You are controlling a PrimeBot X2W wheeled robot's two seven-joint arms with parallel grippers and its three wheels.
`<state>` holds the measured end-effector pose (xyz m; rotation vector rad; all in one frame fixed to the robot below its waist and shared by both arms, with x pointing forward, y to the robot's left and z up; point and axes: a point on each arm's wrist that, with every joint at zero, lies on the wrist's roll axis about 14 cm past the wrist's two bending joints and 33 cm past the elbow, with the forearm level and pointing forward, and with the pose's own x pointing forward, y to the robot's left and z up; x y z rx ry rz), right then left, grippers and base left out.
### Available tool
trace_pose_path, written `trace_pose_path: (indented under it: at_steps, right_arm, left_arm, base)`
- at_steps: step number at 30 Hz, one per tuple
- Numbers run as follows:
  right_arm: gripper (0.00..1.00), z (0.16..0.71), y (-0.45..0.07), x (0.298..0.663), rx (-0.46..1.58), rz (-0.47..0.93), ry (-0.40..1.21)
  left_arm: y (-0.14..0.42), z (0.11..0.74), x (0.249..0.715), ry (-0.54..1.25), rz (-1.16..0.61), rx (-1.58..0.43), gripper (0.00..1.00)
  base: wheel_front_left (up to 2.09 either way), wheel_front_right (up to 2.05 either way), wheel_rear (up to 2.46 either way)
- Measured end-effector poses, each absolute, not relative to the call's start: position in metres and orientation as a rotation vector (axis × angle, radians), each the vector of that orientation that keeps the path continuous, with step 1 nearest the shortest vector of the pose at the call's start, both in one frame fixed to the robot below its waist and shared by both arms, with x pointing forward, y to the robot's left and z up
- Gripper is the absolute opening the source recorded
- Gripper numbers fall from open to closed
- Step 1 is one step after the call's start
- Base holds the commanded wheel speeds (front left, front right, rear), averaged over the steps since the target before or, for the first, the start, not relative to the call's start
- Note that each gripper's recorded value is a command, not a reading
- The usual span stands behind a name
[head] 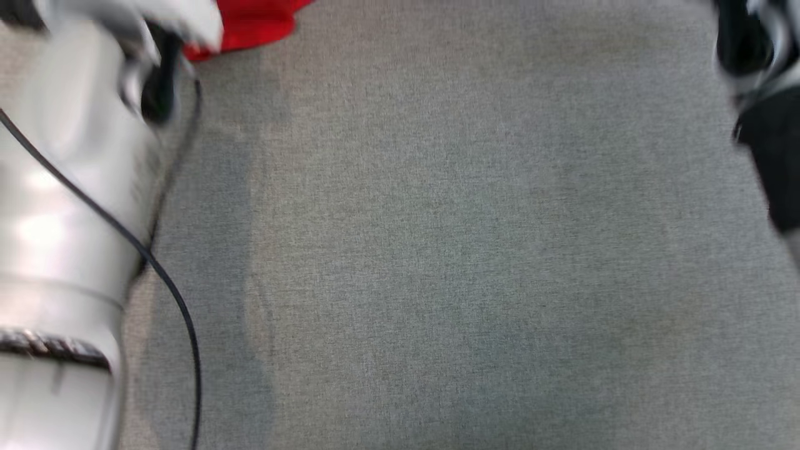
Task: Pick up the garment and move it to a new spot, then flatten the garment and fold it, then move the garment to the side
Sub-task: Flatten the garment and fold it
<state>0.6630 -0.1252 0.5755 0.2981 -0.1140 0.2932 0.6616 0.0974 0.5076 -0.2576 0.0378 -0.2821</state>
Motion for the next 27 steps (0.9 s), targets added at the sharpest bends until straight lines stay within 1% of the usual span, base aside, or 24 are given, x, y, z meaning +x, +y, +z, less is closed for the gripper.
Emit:
trace_pose_path:
  at_steps: [4,8,9,12,18,20,27]
  right_arm:
    - [0.00,0.535,-0.138,0.626,0.358,0.272,-0.042]
    - [0.00,0.510,-0.153,0.579,0.442,0.232,-0.014]
    - [0.00,0.492,-0.154,0.549,0.473,0.221,0.021]
    - [0.00,0.470,-0.158,0.503,0.506,0.196,0.070]
    - [0.00,0.460,-0.160,0.430,0.566,0.155,0.090]
    - [0.00,0.460,-0.159,0.408,0.570,0.152,0.096]
    - [0.00,0.480,-0.164,0.350,0.561,0.136,0.088]
  left_arm:
    - [0.088,0.476,0.623,0.102,-0.299,-0.306,0.00]
    - [0.082,0.447,0.572,0.166,-0.311,-0.348,0.00]
    - [0.081,0.434,0.546,0.198,-0.310,-0.366,0.00]
    - [0.081,0.429,0.514,0.212,-0.309,-0.387,0.00]
    - [0.098,0.430,0.468,0.201,-0.281,-0.371,0.00]
    - [0.108,0.433,0.455,0.188,-0.272,-0.305,0.00]
    - [0.121,0.462,0.409,0.140,-0.245,-0.282,0.00]
  base:
    - [0.00,0.00,0.00]
    - [0.00,0.00,0.00]
    - [0.00,0.00,0.00]
    - [0.00,0.00,0.00]
    - [0.00,0.00,0.00]
    - [0.00,0.00,0.00]
    - [0.00,0.00,0.00]
